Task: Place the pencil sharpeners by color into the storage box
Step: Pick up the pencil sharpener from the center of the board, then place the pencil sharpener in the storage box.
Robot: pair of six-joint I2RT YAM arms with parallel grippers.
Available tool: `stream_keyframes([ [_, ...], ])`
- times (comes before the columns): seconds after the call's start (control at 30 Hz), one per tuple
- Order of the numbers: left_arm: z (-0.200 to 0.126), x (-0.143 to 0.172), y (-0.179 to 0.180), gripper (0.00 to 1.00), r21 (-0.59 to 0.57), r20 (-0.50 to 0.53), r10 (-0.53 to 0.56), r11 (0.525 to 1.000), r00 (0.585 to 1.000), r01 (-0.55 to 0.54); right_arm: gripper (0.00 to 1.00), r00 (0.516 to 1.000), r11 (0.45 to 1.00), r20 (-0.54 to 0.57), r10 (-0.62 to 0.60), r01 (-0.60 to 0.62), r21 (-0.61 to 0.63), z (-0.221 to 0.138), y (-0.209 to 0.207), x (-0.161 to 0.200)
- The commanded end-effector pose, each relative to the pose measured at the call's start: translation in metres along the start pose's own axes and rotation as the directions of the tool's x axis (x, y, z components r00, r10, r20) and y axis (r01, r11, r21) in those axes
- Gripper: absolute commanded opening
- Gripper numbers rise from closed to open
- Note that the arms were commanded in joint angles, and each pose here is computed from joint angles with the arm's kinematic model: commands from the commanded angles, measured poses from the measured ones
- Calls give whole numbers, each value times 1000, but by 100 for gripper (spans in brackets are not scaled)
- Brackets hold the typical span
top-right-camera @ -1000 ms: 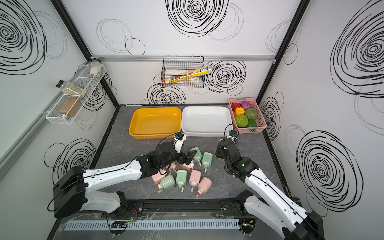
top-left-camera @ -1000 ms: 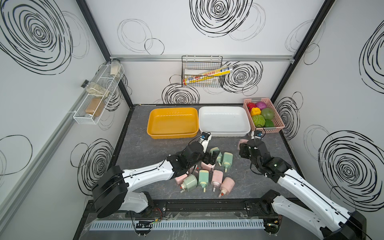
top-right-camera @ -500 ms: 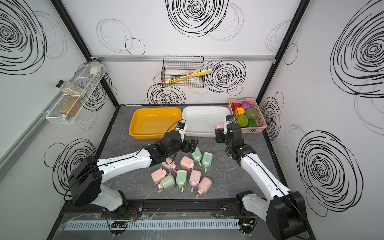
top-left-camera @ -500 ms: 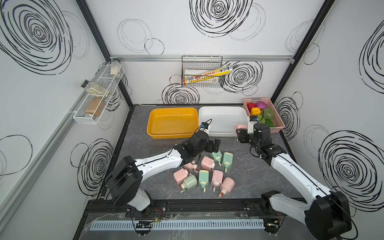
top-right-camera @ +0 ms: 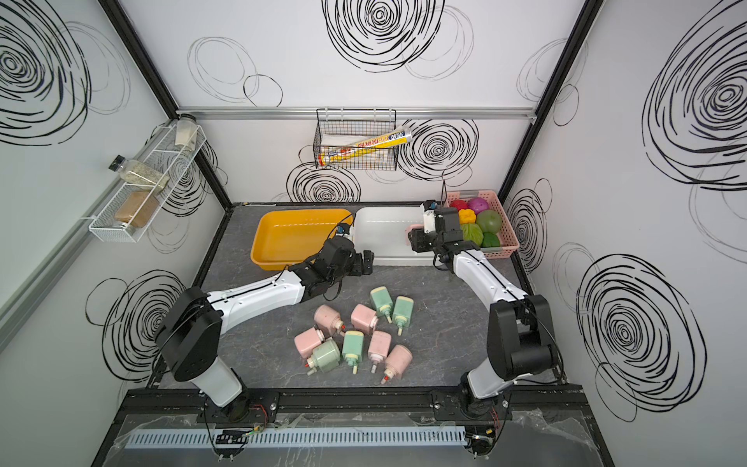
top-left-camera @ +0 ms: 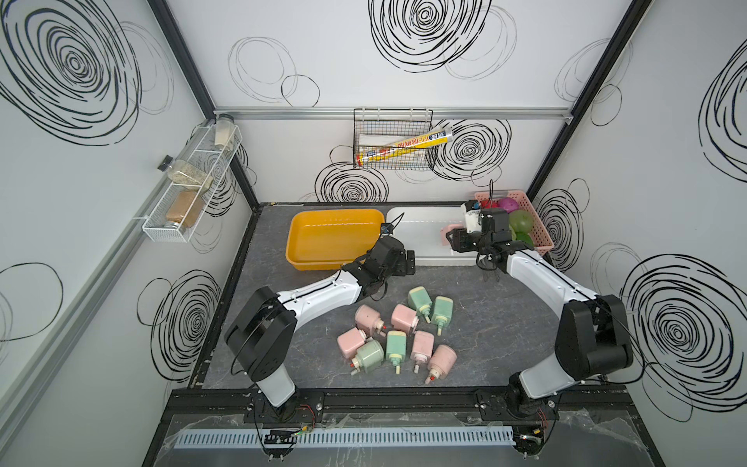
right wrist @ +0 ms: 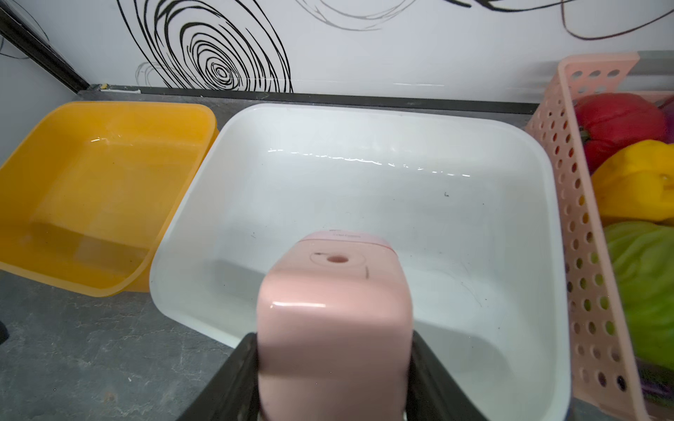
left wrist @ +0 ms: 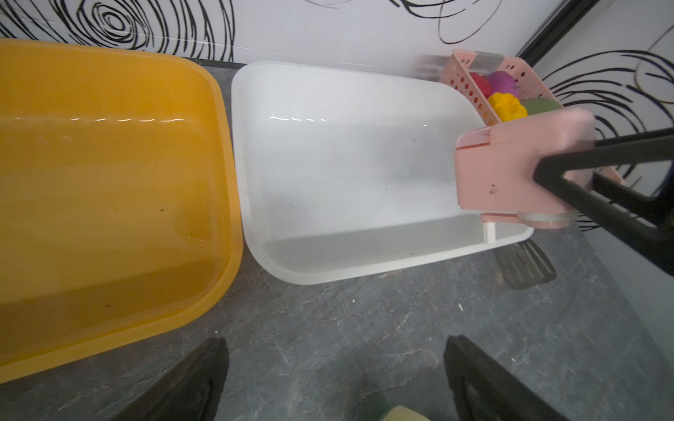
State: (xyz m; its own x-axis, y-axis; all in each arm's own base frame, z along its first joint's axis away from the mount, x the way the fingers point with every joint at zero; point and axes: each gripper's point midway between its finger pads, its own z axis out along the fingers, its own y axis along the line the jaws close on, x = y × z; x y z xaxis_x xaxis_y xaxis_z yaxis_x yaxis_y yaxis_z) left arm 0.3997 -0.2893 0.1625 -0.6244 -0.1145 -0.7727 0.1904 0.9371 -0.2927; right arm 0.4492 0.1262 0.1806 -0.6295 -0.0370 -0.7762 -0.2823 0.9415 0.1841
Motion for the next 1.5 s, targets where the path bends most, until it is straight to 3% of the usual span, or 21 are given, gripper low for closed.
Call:
stream_keyframes([
  [0.0, 15, -21, 13, 99, -57, 37, -22, 998, 999, 24, 0, 998, 999, -44, -45, 45, -4, 6, -10, -10],
  [0.17, 44, -25, 31, 99, -126, 24, -15, 992, 1000, 18, 0, 988, 998, -142, -60, 64, 28, 27, -29, -14],
  [0.4, 81, -43, 49, 99, -208, 17, -1, 978, 1000, 5, 0, 970, 978, -238, -41, 88, 189, 58, -68, -27],
  [0.8, 133, -56, 77, 99, -310, -3, 21, 950, 1000, -21, 0, 959, 954, -281, 29, 57, 293, 94, -99, -30],
  [0.97, 142, -59, 83, 99, -357, -1, 28, 934, 1000, -26, 0, 955, 954, -291, 53, 38, 298, 106, -102, -32],
  [1.47, 135, -47, 106, 99, -444, -4, -12, 896, 1000, 9, 24, 946, 947, -314, 86, 20, 319, 124, -118, -31],
])
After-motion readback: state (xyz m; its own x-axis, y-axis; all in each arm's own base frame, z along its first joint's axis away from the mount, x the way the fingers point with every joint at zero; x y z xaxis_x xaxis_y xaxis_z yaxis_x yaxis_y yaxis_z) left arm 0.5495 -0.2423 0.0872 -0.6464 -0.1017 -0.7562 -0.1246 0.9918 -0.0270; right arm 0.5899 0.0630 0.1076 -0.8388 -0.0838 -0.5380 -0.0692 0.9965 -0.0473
